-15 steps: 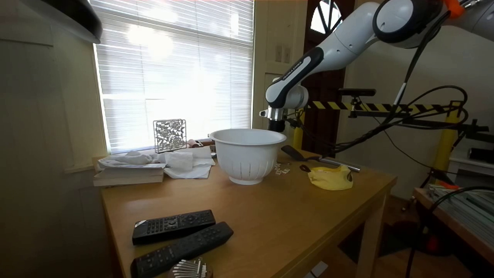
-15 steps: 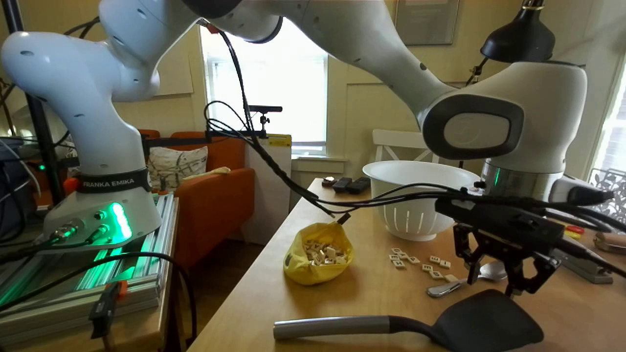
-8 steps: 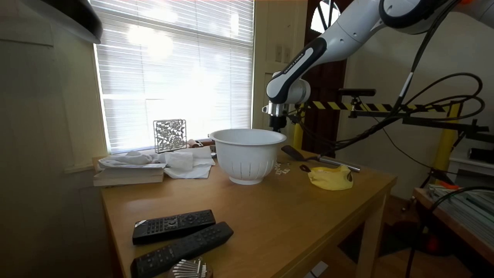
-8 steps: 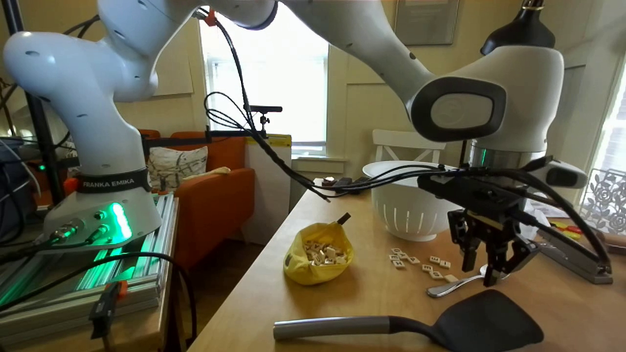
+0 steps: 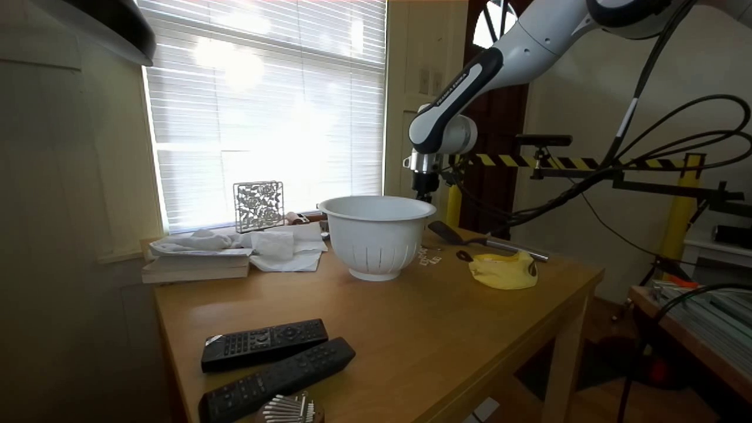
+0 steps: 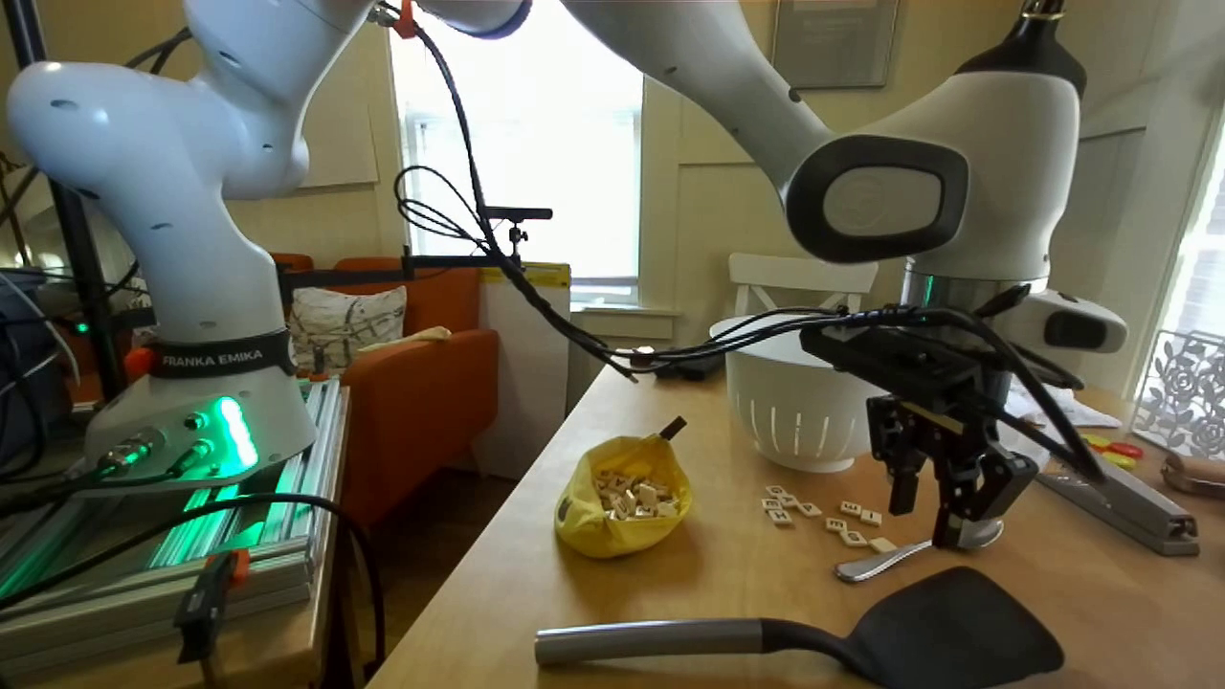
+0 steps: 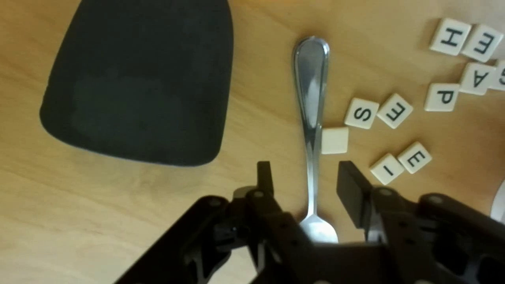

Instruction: Put the silver spoon in the white colander.

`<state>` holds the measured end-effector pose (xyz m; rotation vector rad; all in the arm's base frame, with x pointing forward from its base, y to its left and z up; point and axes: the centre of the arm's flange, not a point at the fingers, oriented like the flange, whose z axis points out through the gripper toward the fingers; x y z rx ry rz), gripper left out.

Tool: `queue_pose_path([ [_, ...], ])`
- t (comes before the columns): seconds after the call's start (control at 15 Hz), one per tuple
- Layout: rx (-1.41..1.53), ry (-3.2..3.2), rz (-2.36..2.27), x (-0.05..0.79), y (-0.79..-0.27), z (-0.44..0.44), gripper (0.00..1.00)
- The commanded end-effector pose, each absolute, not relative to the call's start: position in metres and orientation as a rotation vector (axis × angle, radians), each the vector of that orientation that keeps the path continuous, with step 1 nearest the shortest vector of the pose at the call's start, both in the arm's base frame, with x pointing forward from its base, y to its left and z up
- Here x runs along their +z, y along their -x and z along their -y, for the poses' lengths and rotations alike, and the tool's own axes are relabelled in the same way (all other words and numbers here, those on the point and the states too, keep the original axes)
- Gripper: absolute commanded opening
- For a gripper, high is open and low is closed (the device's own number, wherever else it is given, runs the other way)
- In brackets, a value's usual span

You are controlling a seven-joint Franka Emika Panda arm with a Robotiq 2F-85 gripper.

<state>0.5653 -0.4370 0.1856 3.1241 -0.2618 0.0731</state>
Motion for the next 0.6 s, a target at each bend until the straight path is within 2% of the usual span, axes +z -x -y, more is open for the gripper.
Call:
queue_pose_path([
  [0.0, 0.089, -3.130, 0.295, 0.179, -0.555, 0.420, 0.47],
  [0.33, 0.151, -3.158, 0.282, 0.169, -0.561, 0.415, 0.53],
  [0.53, 0.211, -3.136, 0.266, 0.166, -0.568, 0.415, 0.50],
])
